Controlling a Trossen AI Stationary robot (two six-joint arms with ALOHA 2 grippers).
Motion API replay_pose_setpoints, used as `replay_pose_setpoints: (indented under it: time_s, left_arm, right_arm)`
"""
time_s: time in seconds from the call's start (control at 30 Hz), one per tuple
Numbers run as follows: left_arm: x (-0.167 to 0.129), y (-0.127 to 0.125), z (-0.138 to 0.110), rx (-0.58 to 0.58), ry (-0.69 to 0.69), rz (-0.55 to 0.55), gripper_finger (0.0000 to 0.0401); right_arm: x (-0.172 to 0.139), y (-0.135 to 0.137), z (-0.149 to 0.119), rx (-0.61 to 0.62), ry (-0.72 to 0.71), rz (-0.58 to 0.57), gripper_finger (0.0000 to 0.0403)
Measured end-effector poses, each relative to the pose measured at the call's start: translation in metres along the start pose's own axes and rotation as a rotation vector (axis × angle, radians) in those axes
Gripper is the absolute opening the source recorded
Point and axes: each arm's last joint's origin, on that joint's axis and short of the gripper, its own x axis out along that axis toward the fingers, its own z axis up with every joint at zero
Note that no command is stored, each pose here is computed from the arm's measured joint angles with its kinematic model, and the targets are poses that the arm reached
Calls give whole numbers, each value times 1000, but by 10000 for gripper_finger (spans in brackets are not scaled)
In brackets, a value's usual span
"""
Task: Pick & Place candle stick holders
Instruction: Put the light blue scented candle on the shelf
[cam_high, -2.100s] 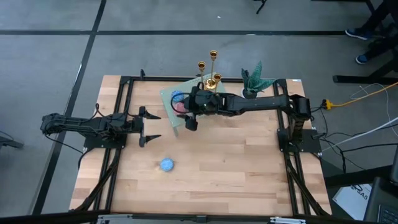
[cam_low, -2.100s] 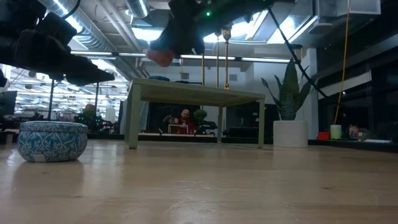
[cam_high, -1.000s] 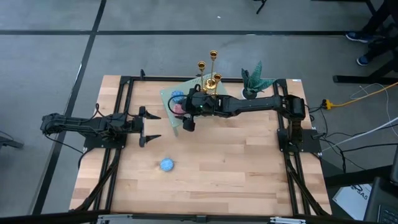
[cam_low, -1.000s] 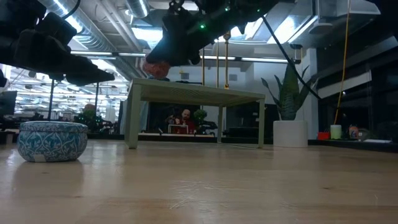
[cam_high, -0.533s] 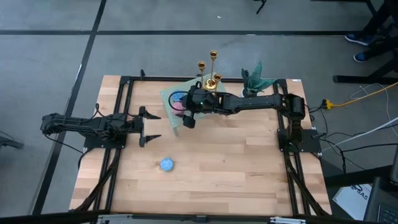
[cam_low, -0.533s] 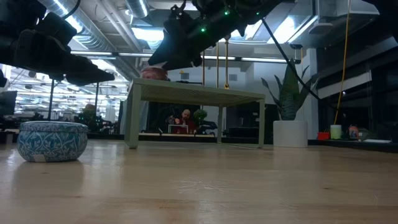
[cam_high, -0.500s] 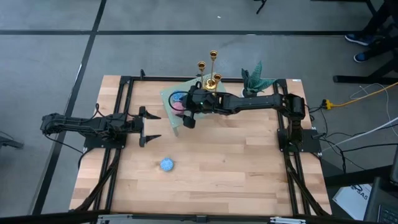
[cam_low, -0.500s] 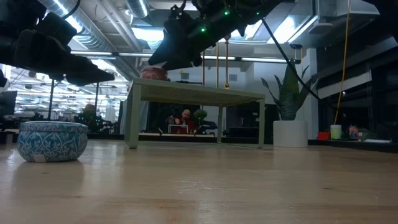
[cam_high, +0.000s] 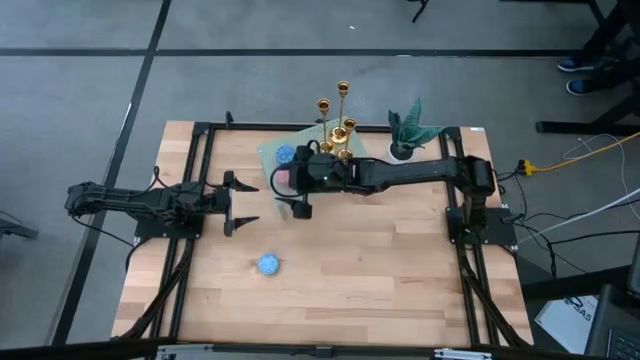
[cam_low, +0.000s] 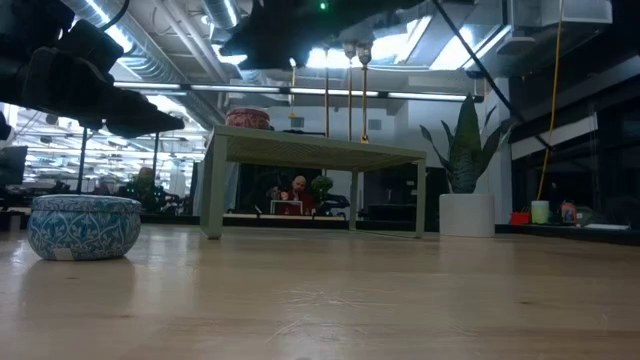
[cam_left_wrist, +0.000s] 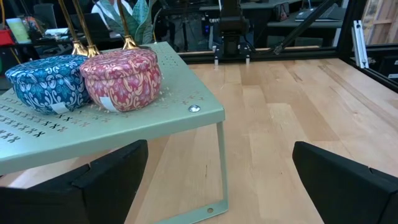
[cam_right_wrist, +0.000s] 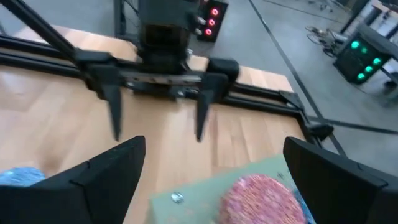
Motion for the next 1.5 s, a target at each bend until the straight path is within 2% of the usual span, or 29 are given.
replay_pose_setpoints:
  time_s: [0.37,0.67,0.97,1.2,1.3,1.5]
  left_arm:
    - [0,0,0,0,0,0,400]
    - [0,0,0,0,0,0,400]
    - [0,0,0,0,0,0,400]
    - [0,0,0,0,0,0,400]
    - [0,0,0,0,0,0,400]
    - [0,0,0,0,0,0,400]
  right_arm:
    - [-7,48,12,-40,-30,105,385]
    - [-13,77,12,-68,6,170,385]
    - [-16,98,12,68,20,211,385]
    - [1,131,-9,126,96,256,385]
    - [9,144,-20,116,122,273,385]
    - [28,157,-39,111,125,279,385]
